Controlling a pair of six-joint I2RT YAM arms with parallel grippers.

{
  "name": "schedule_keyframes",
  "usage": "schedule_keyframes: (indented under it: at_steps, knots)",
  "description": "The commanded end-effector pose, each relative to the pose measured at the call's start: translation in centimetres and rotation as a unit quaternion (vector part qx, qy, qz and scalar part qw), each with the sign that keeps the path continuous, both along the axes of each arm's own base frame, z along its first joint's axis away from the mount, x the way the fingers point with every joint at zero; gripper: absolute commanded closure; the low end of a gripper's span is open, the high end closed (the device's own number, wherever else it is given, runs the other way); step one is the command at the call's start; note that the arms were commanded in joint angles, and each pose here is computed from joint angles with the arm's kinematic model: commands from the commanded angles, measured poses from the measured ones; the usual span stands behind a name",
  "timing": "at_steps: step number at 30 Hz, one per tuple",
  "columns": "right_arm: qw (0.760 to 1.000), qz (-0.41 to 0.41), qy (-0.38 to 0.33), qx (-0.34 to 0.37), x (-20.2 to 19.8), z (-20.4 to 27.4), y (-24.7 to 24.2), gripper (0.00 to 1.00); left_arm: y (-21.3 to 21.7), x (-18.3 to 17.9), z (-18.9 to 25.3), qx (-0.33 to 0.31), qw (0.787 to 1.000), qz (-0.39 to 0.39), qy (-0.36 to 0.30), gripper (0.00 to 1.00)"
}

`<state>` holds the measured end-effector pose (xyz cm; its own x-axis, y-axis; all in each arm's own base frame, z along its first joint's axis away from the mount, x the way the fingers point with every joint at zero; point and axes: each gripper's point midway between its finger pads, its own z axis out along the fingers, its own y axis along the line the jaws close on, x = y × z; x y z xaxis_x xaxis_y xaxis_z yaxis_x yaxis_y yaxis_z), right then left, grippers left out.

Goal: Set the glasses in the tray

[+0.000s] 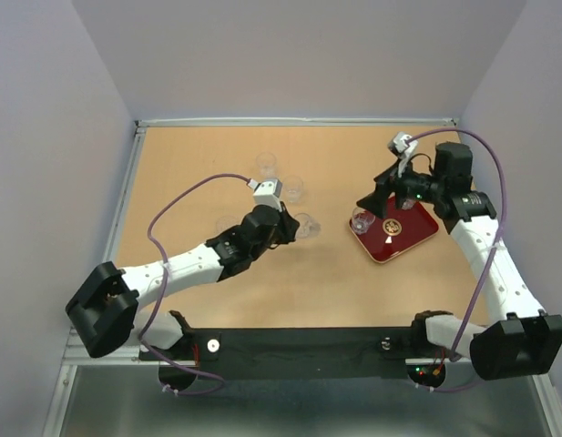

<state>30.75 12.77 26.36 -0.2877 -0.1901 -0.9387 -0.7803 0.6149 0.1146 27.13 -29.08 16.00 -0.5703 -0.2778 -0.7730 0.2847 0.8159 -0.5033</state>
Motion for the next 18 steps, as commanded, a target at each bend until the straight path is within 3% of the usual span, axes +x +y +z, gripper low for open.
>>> schedule_keyframes:
  at_steps: [1, 9, 14, 18]
  knots:
    - [0.997, -0.020, 0.026, -0.065, -0.6, -0.8, 1.1, 0.00, -2.5, 1.0, 3.6, -0.041, 0.997, 0.051, -0.035, 1.00]
    - [0.992, 0.014, 0.056, -0.116, -2.6, -2.8, 6.5, 0.00, -5.5, 0.2, 3.0, -0.031, 0.993, 0.116, -0.007, 1.00]
    - [0.989, 0.000, 0.070, -0.133, -2.0, -3.8, 6.9, 0.00, -6.7, 0.2, 1.8, 0.002, 0.988, 0.150, 0.023, 1.00]
    - [0.986, -0.001, 0.080, -0.146, -2.0, -4.6, 7.2, 0.09, -7.5, 0.0, 1.3, 0.011, 0.989, 0.147, 0.033, 1.00]
